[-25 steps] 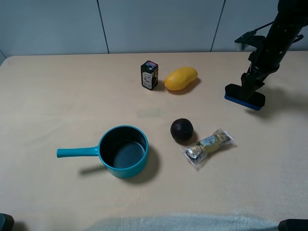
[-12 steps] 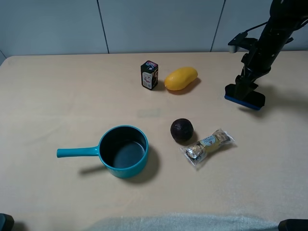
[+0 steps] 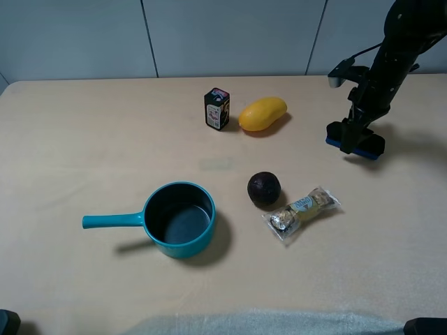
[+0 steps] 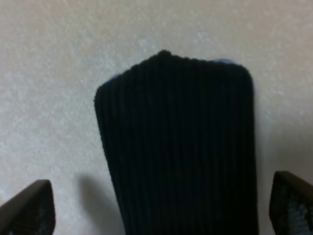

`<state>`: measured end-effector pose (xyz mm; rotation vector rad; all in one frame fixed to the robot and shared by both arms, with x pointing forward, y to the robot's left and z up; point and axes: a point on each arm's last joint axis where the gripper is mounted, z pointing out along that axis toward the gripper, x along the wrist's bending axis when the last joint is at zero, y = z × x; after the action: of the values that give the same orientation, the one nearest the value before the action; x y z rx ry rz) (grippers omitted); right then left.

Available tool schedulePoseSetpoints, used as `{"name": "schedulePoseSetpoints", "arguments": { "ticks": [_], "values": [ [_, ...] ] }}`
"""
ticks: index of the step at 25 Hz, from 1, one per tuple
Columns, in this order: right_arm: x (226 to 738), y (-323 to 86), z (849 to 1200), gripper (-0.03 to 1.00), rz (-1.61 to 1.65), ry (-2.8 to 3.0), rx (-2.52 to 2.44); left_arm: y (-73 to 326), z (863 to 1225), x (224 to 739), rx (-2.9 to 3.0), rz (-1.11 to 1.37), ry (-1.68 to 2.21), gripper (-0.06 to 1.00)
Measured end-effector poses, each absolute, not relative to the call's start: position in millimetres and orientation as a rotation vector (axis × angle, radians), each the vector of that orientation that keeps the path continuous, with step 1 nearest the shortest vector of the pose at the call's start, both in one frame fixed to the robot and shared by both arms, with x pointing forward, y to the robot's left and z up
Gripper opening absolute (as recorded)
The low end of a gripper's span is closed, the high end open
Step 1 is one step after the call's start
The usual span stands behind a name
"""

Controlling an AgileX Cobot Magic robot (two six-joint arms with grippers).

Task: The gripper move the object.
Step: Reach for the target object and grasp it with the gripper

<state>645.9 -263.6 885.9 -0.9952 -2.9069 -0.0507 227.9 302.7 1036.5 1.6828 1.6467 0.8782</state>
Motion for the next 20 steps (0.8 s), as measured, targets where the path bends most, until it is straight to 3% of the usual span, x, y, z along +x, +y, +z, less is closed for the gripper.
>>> {"name": "schedulePoseSetpoints", "arguments": {
  "ticks": [20],
  "values": [
    [649.3,-277.9,878.0,0.66,0.003,-2.936,-0.999,302.7,1036.5,227.9,1.683,0.878,1.647,0.70]
  ]
}}
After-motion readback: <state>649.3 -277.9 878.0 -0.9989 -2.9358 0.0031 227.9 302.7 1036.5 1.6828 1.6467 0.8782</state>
